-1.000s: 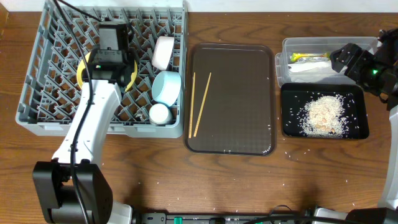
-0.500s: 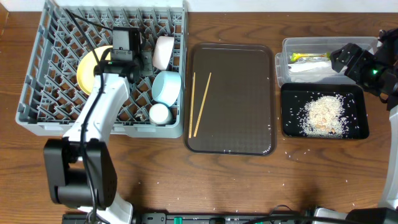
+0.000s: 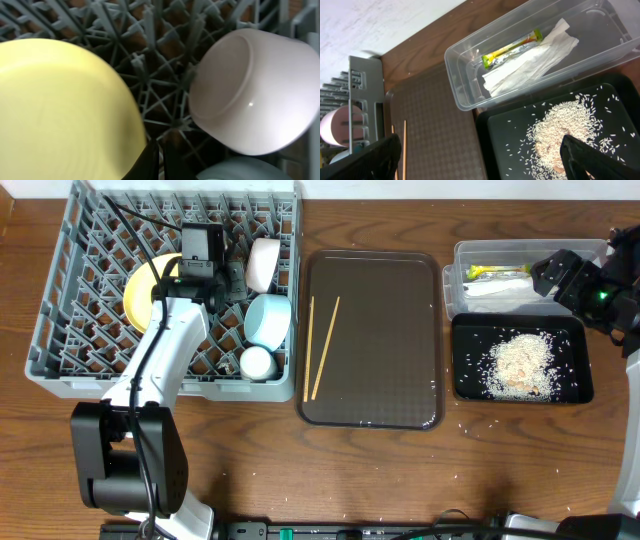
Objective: Sort waste into correct bins and load items into the dishwasher
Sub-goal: 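Lower the yellow plate upright into the rack slots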
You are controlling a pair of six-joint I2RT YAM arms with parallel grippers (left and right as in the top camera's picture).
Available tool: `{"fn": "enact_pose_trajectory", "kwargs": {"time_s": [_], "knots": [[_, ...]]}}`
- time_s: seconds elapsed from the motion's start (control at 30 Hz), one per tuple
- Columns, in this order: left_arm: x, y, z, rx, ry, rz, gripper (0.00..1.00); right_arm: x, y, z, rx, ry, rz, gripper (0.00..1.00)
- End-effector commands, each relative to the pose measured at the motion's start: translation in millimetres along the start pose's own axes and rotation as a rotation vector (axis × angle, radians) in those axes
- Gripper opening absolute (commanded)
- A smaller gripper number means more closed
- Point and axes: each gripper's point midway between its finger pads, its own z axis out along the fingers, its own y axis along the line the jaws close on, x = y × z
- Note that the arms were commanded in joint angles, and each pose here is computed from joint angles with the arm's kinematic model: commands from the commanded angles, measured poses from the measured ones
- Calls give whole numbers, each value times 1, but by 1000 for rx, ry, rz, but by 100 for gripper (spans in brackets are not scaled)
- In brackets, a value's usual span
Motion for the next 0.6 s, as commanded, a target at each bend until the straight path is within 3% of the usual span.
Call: {"fn": "enact_pose_trajectory", "kwargs": {"time_s": [0.0,0.57], "knots": [[-9,14,-7,-66,-33,-17,8,-5,4,-6,-11,-18,1,99],[6,23,15,-126,14,-8,8,-5,4,-6,-11,-18,1,99]]}}
